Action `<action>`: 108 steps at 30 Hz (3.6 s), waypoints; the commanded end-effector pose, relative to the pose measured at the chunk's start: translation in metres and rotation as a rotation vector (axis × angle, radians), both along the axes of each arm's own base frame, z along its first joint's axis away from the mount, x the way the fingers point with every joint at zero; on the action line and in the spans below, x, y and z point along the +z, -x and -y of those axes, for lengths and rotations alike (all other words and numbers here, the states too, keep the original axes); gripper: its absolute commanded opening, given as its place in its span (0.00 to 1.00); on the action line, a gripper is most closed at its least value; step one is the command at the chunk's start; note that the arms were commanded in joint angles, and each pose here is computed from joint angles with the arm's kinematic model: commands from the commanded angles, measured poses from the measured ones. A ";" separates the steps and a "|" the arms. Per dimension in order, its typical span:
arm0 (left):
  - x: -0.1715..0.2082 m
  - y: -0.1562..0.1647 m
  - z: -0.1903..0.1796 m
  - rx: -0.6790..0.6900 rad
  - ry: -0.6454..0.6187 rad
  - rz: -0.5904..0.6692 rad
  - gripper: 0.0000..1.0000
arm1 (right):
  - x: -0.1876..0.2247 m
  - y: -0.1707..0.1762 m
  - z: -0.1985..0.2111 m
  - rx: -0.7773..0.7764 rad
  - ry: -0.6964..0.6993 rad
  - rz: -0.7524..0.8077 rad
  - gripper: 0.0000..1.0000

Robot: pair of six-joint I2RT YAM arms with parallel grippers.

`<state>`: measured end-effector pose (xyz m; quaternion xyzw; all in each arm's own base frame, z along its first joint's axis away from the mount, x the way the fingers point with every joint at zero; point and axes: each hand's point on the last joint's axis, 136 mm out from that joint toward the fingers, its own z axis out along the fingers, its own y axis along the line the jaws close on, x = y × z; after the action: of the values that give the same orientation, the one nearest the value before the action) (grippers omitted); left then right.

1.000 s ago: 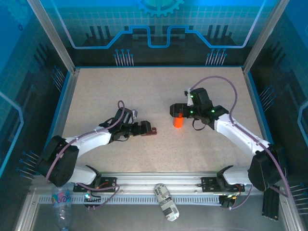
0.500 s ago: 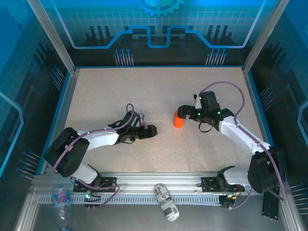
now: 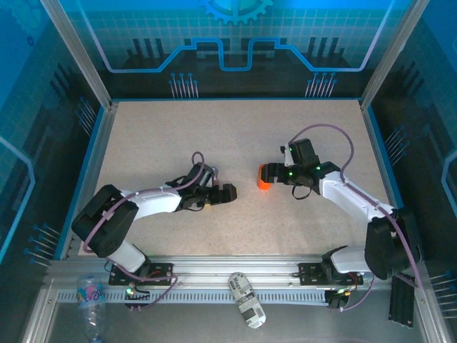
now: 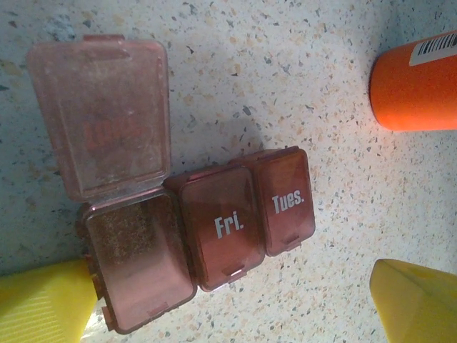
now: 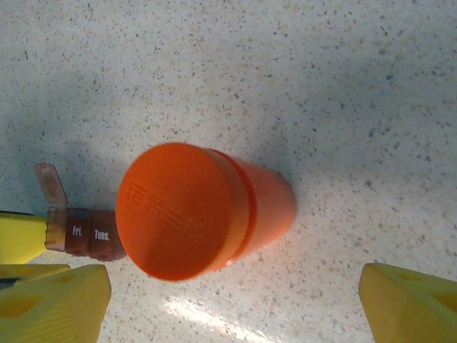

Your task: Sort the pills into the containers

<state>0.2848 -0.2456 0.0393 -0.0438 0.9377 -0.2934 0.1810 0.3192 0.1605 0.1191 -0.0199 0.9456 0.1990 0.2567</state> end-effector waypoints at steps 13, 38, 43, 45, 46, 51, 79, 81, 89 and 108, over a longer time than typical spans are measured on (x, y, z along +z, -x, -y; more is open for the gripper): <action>0.005 -0.007 0.045 -0.064 0.059 0.020 0.99 | -0.014 -0.018 -0.020 0.090 0.136 -0.017 0.85; 0.002 -0.004 0.058 -0.082 0.071 0.011 0.99 | -0.038 -0.020 -0.022 0.093 0.194 -0.060 0.63; 0.008 -0.002 0.054 -0.081 0.066 0.025 0.99 | -0.037 -0.021 -0.022 0.094 0.193 -0.057 0.52; 0.011 -0.001 0.052 -0.082 0.062 0.034 0.99 | -0.035 -0.021 -0.022 0.091 0.193 -0.053 0.46; 0.012 -0.001 0.051 -0.081 0.058 0.037 0.99 | -0.034 -0.021 -0.021 0.090 0.192 -0.051 0.43; 0.012 0.000 0.046 -0.084 0.037 0.043 0.99 | -0.023 -0.022 -0.017 0.081 0.191 -0.031 0.36; 0.017 -0.030 0.079 -0.112 0.079 0.054 0.99 | 0.010 -0.001 0.050 -0.072 0.144 0.016 0.36; 0.017 -0.030 0.081 -0.115 0.083 0.055 0.99 | 0.009 0.000 0.050 -0.072 0.142 0.013 0.36; 0.014 -0.030 0.083 -0.113 0.090 0.048 0.99 | 0.008 0.000 0.048 -0.069 0.138 0.012 0.36; 0.047 -0.021 -0.001 0.022 -0.030 0.155 0.99 | 0.028 0.000 0.044 -0.054 0.106 0.042 0.36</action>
<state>0.3024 -0.2690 0.0721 -0.0218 0.9252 -0.3047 0.2252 0.3167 0.1151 0.1277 -0.0125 0.9564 0.1248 0.2638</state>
